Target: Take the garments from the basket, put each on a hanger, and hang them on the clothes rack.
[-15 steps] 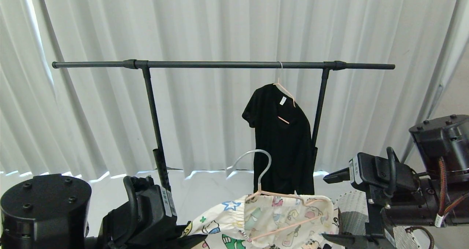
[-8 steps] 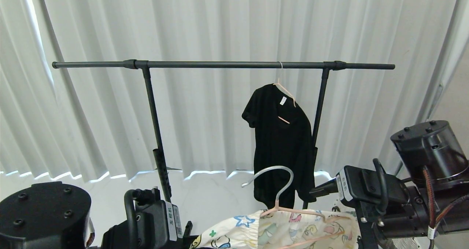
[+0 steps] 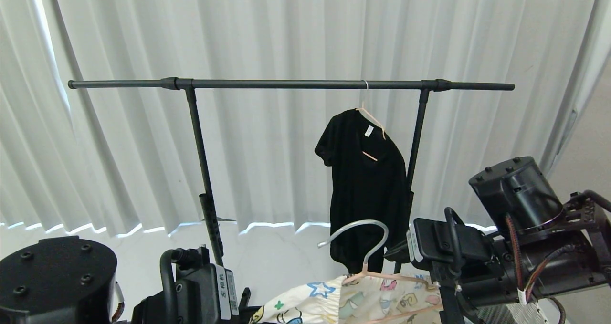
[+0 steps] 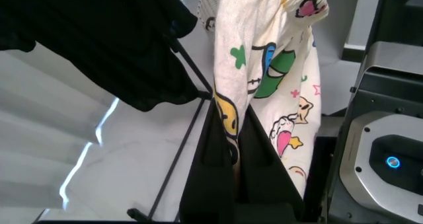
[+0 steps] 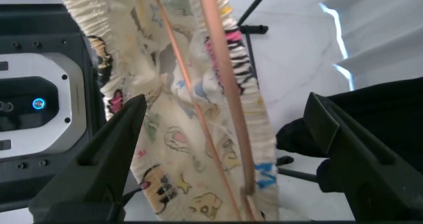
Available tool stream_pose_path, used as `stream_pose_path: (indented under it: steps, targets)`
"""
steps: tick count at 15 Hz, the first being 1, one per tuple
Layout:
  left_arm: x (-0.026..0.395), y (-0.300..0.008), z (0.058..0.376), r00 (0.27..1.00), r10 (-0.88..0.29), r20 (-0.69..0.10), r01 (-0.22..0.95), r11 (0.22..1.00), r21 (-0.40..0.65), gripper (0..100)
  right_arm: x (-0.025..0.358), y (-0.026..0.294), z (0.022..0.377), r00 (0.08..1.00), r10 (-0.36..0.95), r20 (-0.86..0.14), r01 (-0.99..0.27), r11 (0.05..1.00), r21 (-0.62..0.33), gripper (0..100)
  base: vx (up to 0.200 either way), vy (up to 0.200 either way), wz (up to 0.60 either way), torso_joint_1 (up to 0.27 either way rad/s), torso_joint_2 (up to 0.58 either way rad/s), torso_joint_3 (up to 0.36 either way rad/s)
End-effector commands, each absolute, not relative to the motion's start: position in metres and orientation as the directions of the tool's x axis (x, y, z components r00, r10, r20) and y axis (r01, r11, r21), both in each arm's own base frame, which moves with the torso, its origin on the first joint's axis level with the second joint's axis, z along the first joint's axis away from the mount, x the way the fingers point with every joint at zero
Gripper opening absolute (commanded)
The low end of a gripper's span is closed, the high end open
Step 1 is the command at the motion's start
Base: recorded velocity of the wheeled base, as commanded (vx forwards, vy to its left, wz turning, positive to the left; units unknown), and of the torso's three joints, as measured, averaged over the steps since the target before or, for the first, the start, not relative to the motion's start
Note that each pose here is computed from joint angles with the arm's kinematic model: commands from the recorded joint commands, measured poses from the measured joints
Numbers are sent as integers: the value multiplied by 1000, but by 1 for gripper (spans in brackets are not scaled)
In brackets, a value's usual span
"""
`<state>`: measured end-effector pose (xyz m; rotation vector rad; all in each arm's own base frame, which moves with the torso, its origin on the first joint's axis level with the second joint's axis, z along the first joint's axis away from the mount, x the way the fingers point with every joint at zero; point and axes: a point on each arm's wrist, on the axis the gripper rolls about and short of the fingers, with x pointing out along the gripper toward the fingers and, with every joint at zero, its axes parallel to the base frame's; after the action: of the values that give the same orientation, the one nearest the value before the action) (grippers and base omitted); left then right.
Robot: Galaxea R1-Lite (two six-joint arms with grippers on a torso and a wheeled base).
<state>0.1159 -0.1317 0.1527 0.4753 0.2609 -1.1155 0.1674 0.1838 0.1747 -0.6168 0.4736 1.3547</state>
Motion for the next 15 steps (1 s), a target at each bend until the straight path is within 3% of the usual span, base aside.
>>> stream_pose_path:
  steps: [1,2,11,12,15]
  targets:
    - [116,-132,154,427,-799,-424,904,356,238,0,170,187,170,152,740,-655,-988,95,-122,100,0,0,0,0,0,0]
    - [116,-132,154,427,-800,-422,903,356,239,0,169,187,169,151,739,-656,-988,95,-121,0,0,0,0,0,0,0]
    - [115,-131,155,431,-802,-413,901,358,246,0,170,186,170,165,738,-654,-986,103,-132,0,0,0,0,0,0,0]
    - [116,-131,154,435,-799,-415,899,361,247,100,170,186,172,168,742,-649,-985,104,-136,0,0,0,0,0,0,0]
    - [116,-131,155,437,-798,-415,898,364,247,100,167,183,177,178,752,-635,-983,106,-150,0,0,0,0,0,0,0]
